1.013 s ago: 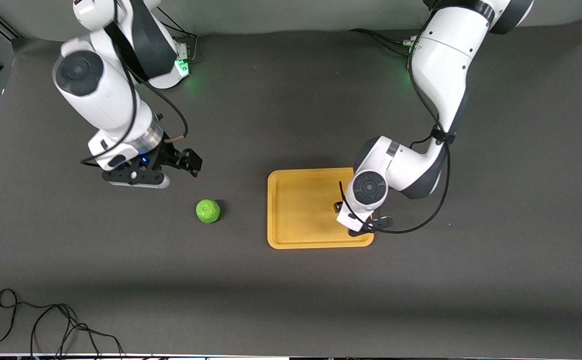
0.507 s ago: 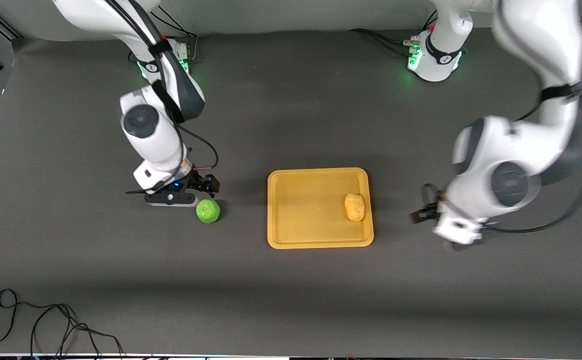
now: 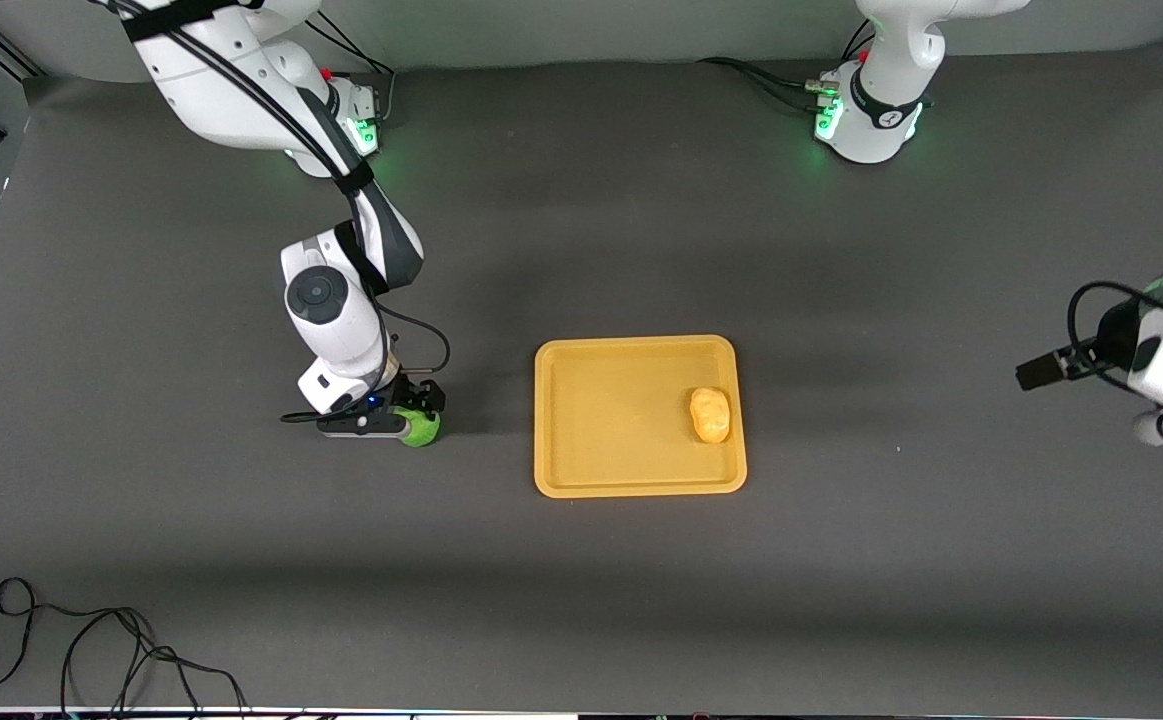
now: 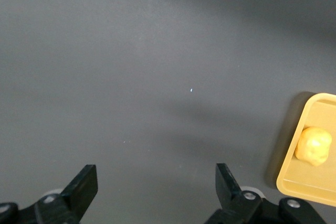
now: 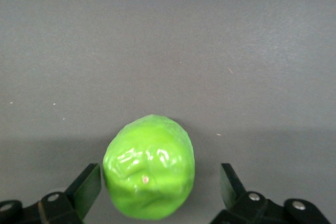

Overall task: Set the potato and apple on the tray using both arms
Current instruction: 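Close the right gripper on the green apple and lift it, then carry the apple with the right gripper onto the tray beside the potato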

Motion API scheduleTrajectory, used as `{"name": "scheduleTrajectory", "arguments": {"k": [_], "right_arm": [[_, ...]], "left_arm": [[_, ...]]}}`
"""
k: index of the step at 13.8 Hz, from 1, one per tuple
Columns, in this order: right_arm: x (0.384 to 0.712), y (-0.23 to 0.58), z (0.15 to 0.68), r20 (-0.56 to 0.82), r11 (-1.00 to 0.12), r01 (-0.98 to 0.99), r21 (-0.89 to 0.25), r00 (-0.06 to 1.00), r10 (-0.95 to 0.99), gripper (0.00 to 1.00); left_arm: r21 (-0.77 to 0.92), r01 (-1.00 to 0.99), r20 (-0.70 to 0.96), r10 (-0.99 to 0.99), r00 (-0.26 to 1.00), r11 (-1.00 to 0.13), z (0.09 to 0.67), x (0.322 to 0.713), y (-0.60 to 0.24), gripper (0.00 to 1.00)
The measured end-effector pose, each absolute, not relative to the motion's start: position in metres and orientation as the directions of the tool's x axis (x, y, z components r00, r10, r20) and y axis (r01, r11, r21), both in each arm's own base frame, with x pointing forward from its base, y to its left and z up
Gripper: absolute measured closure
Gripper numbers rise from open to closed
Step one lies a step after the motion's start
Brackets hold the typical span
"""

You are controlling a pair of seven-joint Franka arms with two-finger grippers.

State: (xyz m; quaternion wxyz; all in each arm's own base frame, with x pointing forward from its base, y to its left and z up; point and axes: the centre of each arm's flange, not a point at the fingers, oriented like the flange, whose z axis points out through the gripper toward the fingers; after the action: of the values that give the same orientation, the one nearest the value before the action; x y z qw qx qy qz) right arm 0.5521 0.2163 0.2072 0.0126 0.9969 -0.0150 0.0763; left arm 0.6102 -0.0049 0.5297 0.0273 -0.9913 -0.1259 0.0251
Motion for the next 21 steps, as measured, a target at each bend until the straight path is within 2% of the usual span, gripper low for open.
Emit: {"name": "scheduleTrajectory", "arguments": {"k": [3,6,9,14,16,18,21], "right_arm": [[0.552,0.216,0.198,0.151,-0.999,-0.030,0.025,0.988,-0.026,0.00],[0.554,0.218,0.202,0.161,-0.999,-0.029,0.020,0.987,-0.026,0.30],[0.569,0.223,0.242,0.146,-0.999,-0.038,0.029,0.989,-0.033,0.30],[0.593,0.248,0.389,0.098,-0.996,-0.087,0.030,0.992,-0.083,0.30],[0.589,0.296,0.430,0.084,-0.991,-0.131,-0.010,0.988,-0.131,0.30],[0.572,0.368,0.437,0.076,-0.985,-0.169,-0.021,0.982,-0.171,0.30],[0.552,0.468,0.413,0.066,-0.971,-0.239,-0.011,0.969,-0.239,0.30]], "left_arm": [[-0.071,0.235,-0.032,0.238,0.971,-0.969,0.535,0.605,-0.009,0.00],[-0.069,0.197,-0.029,0.199,0.979,-0.978,0.540,0.604,-0.003,0.00],[-0.064,0.148,-0.014,0.150,0.989,-0.987,0.552,0.599,-0.002,0.00],[-0.053,0.051,-0.020,0.052,0.998,-0.997,0.556,0.591,0.009,0.00],[-0.032,0.049,-0.023,0.049,0.999,-0.998,0.555,0.590,0.017,0.00],[-0.024,0.048,-0.028,0.049,0.998,-0.999,0.553,0.589,0.020,0.00],[-0.023,0.046,-0.028,0.047,0.999,-0.999,0.553,0.589,0.018,0.00]]}}
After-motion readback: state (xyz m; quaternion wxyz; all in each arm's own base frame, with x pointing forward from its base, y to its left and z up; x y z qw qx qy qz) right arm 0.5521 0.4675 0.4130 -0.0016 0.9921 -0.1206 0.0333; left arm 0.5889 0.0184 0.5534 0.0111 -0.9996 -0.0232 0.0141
